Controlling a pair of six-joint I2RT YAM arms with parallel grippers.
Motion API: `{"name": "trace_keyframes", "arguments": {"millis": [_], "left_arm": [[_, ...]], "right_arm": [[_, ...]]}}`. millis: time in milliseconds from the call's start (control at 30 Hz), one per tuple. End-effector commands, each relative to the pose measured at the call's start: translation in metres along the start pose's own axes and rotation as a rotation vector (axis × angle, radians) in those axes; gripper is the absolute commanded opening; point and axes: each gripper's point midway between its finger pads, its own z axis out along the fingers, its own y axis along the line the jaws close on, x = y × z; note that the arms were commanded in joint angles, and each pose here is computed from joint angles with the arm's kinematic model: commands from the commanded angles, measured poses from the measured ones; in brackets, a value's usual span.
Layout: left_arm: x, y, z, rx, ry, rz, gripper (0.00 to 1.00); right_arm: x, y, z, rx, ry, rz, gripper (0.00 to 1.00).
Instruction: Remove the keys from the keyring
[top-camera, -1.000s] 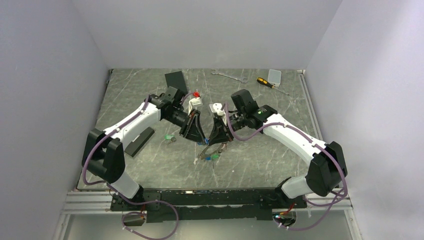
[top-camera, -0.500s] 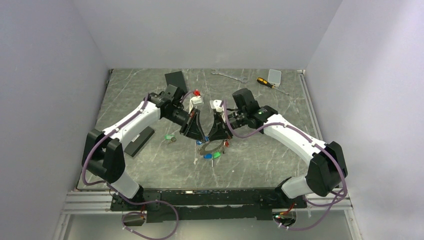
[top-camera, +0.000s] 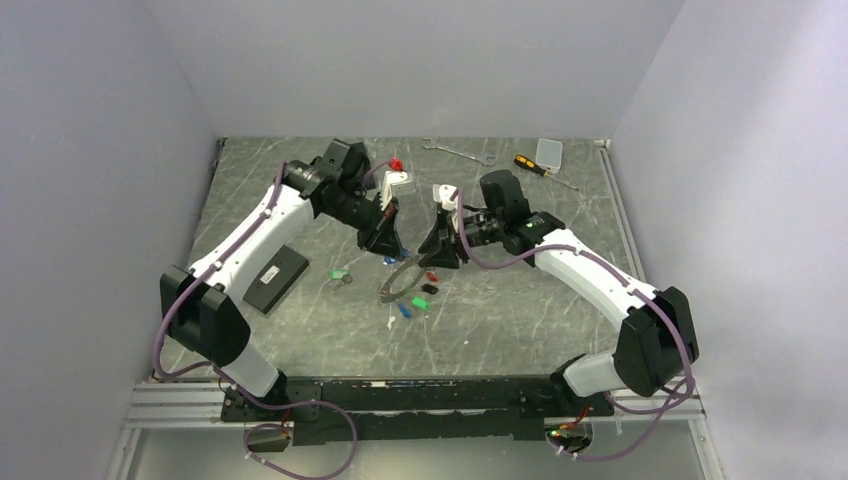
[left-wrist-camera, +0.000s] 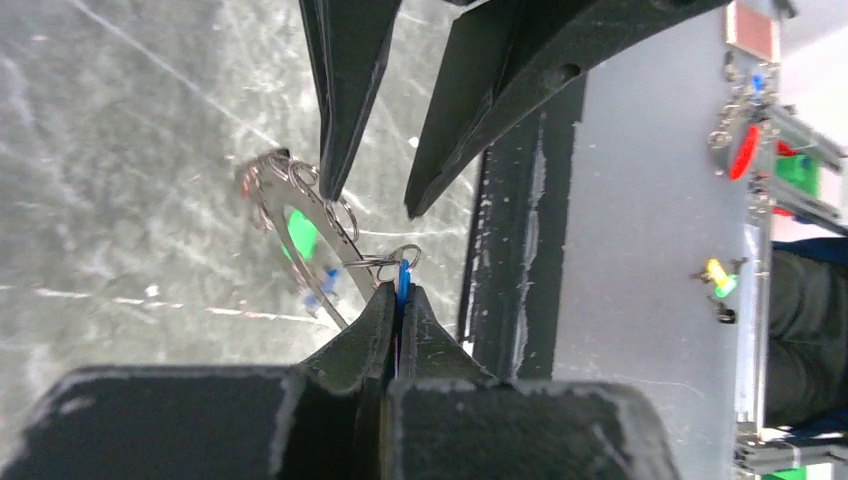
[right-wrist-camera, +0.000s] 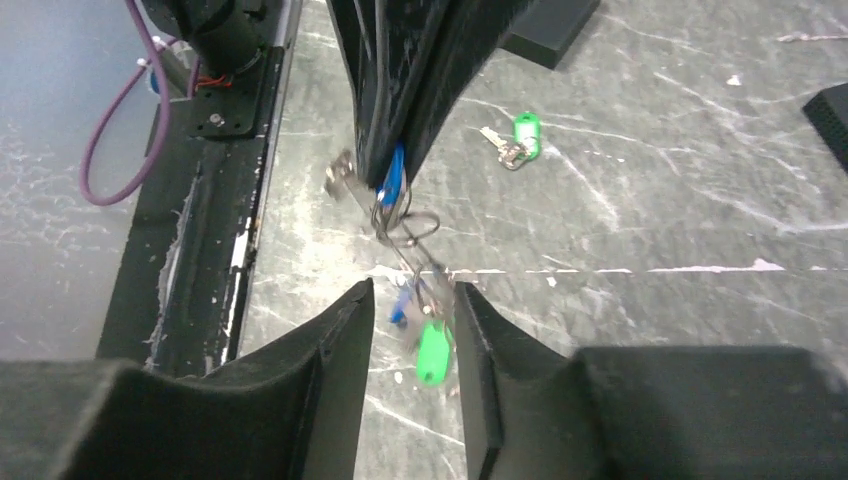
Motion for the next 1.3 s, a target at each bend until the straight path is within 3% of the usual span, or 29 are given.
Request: {"name": "trace_keyframes", "arguments": {"millis": [0, 400, 600, 700, 833, 900, 933, 1267], "left_arm": [[-0.009, 0.002, -0.015, -0.095, 0.058, 0.094, 0.00], [-0.016, 0.014, -0.030, -0.249, 0.251, 0.413, 0.00], [-0.020, 0.012, -0.035, -0.282, 0.315, 0.588, 0.00], [-0.022, 0.012, -0.038, -0.307, 0.347, 0.686, 0.00], [-0.025, 0.011, -0.041, -0.309, 0.361, 0.816, 0.00], [-0.027, 0.011, -0.042, -0.316, 0.367, 0.870, 0.00], [-0.027, 0.010, -0.042, -0.318, 0.369, 0.891, 0.00], [-0.035, -0.010, -0.047, -0.303, 0.331, 1.097, 0.00]], "right_arm": [[-0.023, -0.005, -0.013, 0.035, -0.070, -0.052, 0.42], [-0.039, -0.032, -0.056, 0.117, -0.163, -0.003, 0.54], [-0.048, -0.058, -0.075, 0.243, -0.188, -0.024, 0.60], [-0.059, -0.074, -0.087, 0.326, -0.197, -0.038, 0.73], [-0.077, -0.087, -0.099, 0.402, -0.214, -0.052, 0.78], [-0.082, -0.093, -0.103, 0.430, -0.237, -0.038, 0.97], [-0.083, -0.095, -0.103, 0.438, -0.250, -0.021, 0.99], [-0.065, -0.061, -0.084, 0.192, -0.250, -0.121, 0.96]]}}
